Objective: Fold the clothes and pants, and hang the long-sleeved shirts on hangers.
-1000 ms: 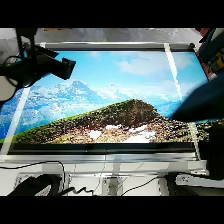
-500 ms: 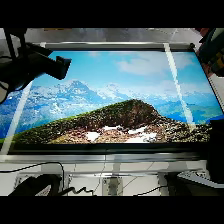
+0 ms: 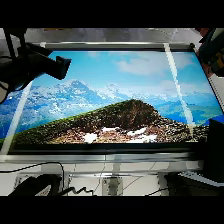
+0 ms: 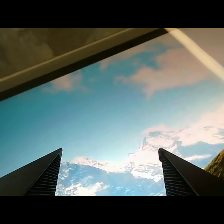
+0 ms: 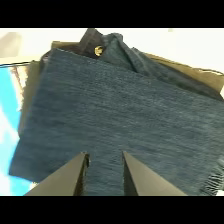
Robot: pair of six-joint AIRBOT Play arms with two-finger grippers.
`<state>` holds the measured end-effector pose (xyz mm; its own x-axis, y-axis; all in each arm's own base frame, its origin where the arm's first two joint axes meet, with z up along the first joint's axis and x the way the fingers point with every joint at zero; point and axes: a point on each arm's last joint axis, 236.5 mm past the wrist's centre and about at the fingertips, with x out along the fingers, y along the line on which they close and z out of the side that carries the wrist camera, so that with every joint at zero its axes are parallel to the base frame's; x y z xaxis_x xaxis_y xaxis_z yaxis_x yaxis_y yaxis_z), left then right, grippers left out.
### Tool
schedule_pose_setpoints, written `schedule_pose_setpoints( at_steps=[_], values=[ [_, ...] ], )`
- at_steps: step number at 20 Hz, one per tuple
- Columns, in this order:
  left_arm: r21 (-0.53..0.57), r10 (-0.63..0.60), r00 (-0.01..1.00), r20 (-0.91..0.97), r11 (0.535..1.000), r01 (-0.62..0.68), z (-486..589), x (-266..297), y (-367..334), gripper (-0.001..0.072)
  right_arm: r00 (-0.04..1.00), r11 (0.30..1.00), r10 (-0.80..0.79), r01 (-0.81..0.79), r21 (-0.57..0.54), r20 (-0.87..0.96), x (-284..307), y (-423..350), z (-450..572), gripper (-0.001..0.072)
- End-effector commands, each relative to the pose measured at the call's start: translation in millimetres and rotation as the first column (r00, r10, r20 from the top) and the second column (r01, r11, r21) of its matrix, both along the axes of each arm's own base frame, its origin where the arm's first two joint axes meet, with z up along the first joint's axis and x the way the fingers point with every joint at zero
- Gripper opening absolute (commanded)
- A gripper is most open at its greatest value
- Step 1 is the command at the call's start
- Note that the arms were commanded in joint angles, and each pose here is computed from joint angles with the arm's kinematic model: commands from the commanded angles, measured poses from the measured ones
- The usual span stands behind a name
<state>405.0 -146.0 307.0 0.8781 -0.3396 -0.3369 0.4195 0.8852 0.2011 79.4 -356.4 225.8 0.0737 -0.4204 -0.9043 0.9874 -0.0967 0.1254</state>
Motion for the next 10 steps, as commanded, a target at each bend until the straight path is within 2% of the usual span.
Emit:
schedule_pose_setpoints(
  at_steps=[1, 3, 6, 7, 8, 10],
  values=[
    [0.0, 0.001, 1.0, 0.001, 1.0, -0.001, 0, 0, 0, 0.0689, 0.987, 0.997, 0.077, -0.079, 0.005, 0.139, 37, 0, -2, 0.0255],
    [0.0, 0.001, 1.0, 0.001, 1.0, -0.001, 0, 0, 0, 0.0689, 0.968, 0.988, 0.151, -0.154, -0.004, 0.199, 64, 2, -3, 0.0239],
    [0.0, 0.001, 1.0, 0.001, 1.0, -0.001, 0, 0, 0, 0.0689, 0.898, 0.934, 0.356, -0.353, -0.059, 0.257, 130, 24, 5, 0.0118],
    [-0.001, 0.001, 1.0, 0.001, 1.0, -0.001, 0, 0, 0, 0.0689, 0.856, 0.892, 0.449, -0.445, -0.075, 0.256, 157, 40, 7, 0.0067],
    [0.0, 0.001, 1.0, 0.001, 1.0, -0.001, 0, 0, 0, 0.069, 0.802, 0.836, 0.547, -0.542, -0.092, 0.242, 181, 59, 8, 0.0054],
    [0.0, 0.001, 1.0, 0.001, 1.0, -0.001, 0, 0, 0, 0.0689, 0.646, 0.673, 0.736, -0.731, -0.114, 0.201, 231, 111, 8, 0.0043]
  ],
)
